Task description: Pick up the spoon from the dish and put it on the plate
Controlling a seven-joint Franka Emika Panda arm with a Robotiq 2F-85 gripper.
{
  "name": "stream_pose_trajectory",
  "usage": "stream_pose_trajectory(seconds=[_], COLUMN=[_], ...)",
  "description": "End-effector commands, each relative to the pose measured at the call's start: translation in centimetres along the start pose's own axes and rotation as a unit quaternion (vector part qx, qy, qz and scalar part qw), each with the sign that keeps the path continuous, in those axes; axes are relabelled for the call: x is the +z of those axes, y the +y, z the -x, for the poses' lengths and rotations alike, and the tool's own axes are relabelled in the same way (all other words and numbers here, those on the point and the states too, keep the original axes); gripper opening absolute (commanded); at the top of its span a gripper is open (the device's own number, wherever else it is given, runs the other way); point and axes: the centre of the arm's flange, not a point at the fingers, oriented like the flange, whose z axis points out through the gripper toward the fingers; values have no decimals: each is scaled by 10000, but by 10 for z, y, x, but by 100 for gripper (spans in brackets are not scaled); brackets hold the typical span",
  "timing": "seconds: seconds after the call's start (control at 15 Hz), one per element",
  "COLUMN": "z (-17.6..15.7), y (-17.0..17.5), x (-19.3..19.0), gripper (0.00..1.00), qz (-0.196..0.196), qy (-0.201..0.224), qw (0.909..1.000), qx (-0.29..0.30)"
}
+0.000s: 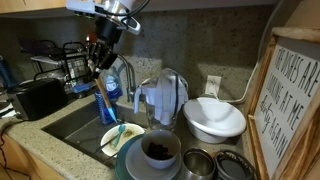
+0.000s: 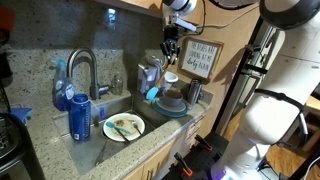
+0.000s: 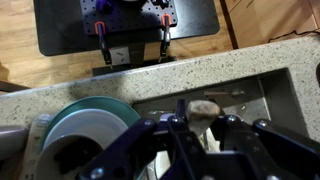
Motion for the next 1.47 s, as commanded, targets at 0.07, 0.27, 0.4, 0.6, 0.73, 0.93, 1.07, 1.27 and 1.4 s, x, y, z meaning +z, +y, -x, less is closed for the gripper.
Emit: stream_pose_trajectory(seconds=[0.07,0.27,0.4,0.6,0.73,0.93,1.07,1.27,1.4], z=[-20,-41,-51,-64,-73,-80,-82,-84,-83], y=[-12,-27,-37,-55,-67,-79,-83,-82,-81], x=[28,50,65,82,95,111,117,121,121], gripper=[6,6,6,6,6,6,51,66,81], qz=[-17,3,23,81,128,175,208,243,265], qy=[394,588,698,733,700,636,610,630,643], qw=[9987,9970,9957,9944,9938,9932,9931,9931,9932], qx=[-318,-504,-617,-754,-852,-964,-977,-954,-930])
